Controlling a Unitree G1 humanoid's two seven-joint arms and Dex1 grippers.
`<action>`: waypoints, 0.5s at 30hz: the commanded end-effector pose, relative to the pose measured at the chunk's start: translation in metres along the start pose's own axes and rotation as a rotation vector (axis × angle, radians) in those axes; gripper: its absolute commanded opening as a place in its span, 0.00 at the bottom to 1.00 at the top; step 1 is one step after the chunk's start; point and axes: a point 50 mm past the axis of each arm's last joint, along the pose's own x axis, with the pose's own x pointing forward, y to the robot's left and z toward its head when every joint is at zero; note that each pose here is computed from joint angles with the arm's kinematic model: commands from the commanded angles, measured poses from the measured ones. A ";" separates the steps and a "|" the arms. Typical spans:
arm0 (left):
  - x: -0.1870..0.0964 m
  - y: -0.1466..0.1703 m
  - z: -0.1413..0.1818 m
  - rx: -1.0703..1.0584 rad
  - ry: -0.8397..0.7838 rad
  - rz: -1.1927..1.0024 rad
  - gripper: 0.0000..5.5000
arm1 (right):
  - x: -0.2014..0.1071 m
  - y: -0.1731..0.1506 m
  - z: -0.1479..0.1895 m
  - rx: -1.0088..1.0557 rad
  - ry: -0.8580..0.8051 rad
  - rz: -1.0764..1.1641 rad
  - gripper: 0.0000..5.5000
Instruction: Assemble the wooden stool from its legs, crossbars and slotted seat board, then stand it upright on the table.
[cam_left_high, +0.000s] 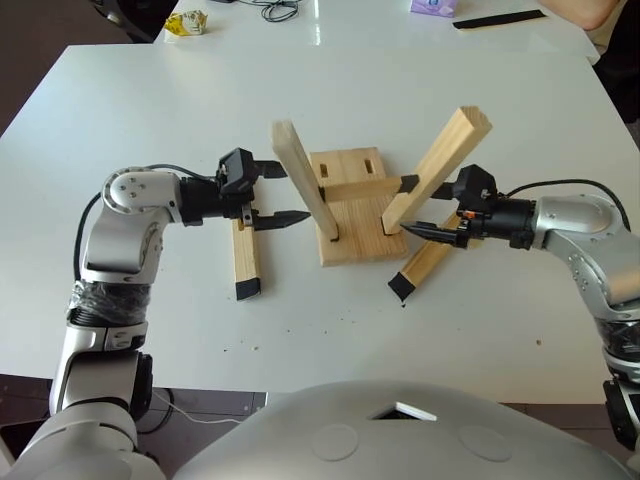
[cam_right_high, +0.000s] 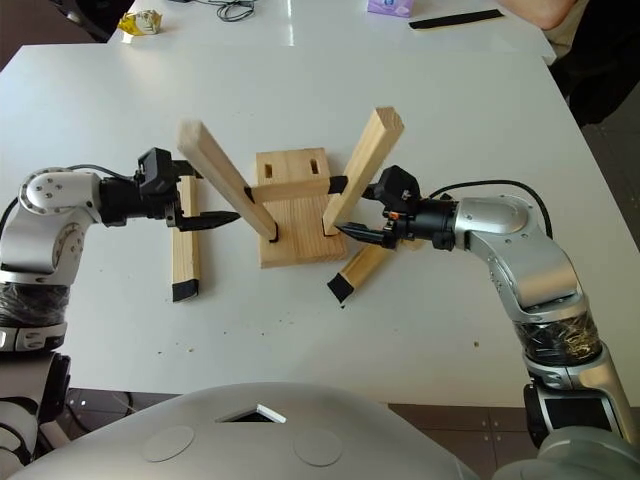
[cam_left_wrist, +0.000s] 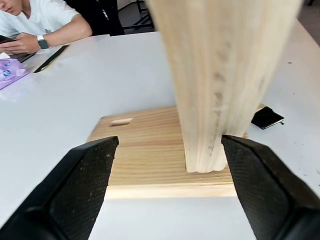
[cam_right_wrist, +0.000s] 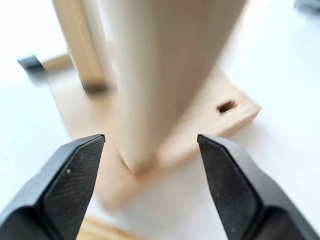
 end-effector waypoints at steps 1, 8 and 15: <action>-0.003 -0.001 0.003 0.022 0.000 0.008 0.70 | -0.007 0.006 0.001 0.014 -0.023 -0.005 0.62; -0.009 0.008 0.000 0.032 0.021 0.052 0.70 | -0.012 0.014 -0.005 0.028 -0.020 -0.004 0.62; -0.027 0.019 0.002 0.054 0.043 0.131 0.70 | -0.044 0.009 -0.011 0.052 -0.007 -0.153 0.62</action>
